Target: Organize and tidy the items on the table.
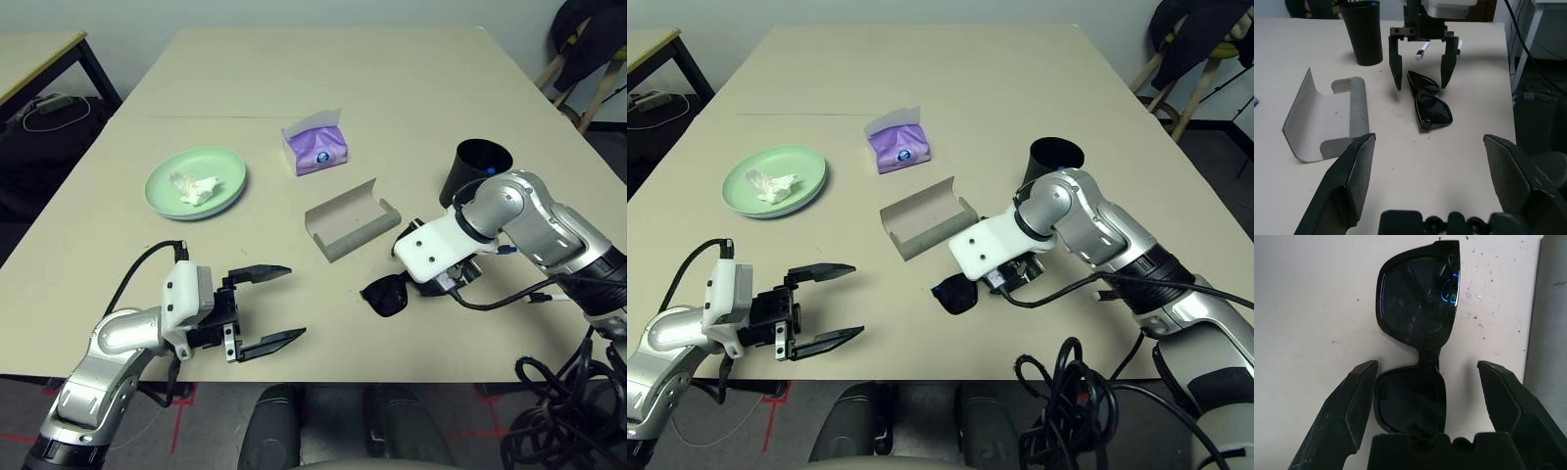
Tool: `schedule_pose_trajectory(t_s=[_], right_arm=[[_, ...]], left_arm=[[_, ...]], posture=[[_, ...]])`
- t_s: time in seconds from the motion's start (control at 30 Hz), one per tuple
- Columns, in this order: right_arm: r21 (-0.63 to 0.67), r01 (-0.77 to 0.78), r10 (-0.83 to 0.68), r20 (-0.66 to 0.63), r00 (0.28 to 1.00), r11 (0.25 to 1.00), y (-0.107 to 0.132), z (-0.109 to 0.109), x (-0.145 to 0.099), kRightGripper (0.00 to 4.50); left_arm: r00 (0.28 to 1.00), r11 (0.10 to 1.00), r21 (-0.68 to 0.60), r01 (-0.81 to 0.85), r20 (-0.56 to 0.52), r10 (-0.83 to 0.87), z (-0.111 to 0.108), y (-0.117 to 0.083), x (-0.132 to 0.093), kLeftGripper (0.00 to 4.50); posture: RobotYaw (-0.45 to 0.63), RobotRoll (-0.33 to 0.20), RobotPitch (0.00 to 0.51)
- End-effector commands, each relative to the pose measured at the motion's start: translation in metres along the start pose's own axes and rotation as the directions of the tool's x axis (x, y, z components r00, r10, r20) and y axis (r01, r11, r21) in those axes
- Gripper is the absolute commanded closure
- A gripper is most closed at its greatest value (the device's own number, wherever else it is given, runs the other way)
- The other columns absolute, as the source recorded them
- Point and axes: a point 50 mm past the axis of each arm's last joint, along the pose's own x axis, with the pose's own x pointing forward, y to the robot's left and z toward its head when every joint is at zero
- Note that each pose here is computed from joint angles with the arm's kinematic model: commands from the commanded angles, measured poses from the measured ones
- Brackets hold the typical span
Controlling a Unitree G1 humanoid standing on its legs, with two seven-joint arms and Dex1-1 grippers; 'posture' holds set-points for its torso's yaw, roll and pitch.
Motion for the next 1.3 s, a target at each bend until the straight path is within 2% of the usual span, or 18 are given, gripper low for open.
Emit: schedule_pose_trajectory(t_s=[0.03, 0.23, 0.57, 0.83, 1.3], right_arm=[[-0.017, -0.014, 0.014, 0.003, 1.000, 1.000, 0.002, 0.007, 0.005, 0.00], [-0.070, -0.017, 0.015, -0.030, 0.999, 0.997, 0.004, 0.014, 0.010, 0.00], [-0.072, -0.016, 0.007, -0.124, 0.992, 0.997, 0.004, 0.012, 0.018, 0.00], [-0.072, -0.011, 0.003, -0.118, 0.993, 0.997, 0.005, 0.019, 0.025, 0.00], [-0.092, 0.074, -0.090, -0.193, 0.977, 0.993, 0.006, 0.018, 0.029, 0.00]], left_arm=[[1.000, 1.000, 0.005, 0.007, 0.011, -0.007, 0.003, -0.002, 0.002, 0.04], [1.000, 1.000, 0.002, 0.002, 0.020, -0.002, 0.004, -0.002, 0.003, 0.04], [0.999, 1.000, 0.003, -0.014, 0.033, 0.014, 0.002, -0.002, 0.006, 0.04], [0.999, 1.000, 0.003, -0.011, 0.034, 0.011, 0.000, -0.002, 0.006, 0.04], [0.999, 1.000, 0.005, -0.005, 0.034, 0.005, -0.004, -0.004, 0.006, 0.04]], posture=[[0.15, 0.000, 0.120], [0.15, 0.000, 0.122], [0.16, 0.000, 0.118], [0.16, 0.000, 0.116], [0.16, 0.000, 0.112]])
